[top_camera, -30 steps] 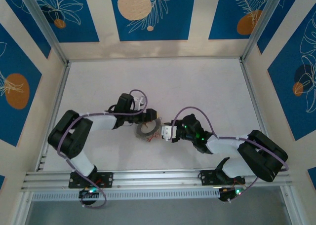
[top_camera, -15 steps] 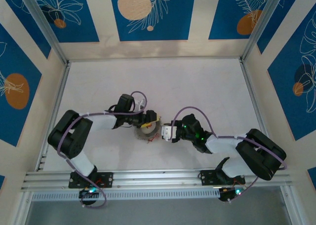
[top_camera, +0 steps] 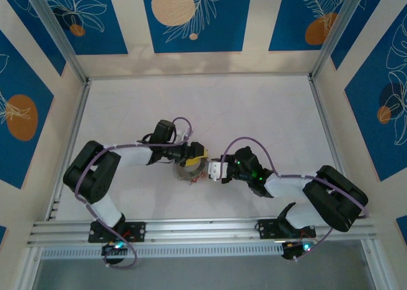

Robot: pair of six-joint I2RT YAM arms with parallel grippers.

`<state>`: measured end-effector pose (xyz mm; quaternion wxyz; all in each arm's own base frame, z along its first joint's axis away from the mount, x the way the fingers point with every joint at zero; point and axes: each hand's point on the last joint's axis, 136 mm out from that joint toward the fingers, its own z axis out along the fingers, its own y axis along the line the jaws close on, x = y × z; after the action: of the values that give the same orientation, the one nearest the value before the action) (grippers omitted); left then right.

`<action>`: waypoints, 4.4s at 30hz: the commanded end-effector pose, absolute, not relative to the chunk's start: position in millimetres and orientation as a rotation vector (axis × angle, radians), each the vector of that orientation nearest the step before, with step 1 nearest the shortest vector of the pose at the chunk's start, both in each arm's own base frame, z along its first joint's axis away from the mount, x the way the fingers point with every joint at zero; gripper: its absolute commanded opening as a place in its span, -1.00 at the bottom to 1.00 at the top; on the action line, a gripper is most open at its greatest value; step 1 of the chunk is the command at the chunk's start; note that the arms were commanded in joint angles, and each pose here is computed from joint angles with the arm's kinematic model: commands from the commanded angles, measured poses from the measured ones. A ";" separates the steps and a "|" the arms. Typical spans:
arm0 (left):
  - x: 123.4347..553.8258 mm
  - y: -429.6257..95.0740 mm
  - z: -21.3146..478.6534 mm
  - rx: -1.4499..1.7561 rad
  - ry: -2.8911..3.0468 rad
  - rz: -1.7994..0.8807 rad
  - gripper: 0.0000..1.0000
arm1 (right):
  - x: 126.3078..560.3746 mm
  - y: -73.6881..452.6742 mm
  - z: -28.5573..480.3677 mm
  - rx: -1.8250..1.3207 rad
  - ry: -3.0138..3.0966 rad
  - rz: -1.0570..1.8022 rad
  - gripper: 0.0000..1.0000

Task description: Put the keys on the keyring

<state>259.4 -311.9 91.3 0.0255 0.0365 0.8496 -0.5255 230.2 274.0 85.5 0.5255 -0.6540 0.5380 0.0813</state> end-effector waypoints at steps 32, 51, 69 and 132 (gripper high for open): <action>251.5 -334.1 119.4 0.180 2.578 -1.813 -0.40 | 230.6 275.8 106.0 -1.488 1.254 0.198 -0.91; 250.3 -323.7 154.6 0.260 2.493 -1.765 -0.93 | 187.6 248.2 151.7 -1.300 1.249 0.405 -0.51; 229.4 -312.1 240.2 0.486 2.286 -1.778 -0.92 | 169.7 256.4 167.7 -1.242 1.204 0.557 -0.08; 197.2 -288.3 304.1 0.773 2.104 -1.668 -0.97 | 168.8 295.3 195.8 -1.196 1.125 0.687 -0.13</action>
<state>203.0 -290.7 276.9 0.1497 0.2448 0.7663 -0.5749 171.6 291.9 190.5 0.6232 -0.5247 0.5029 0.2890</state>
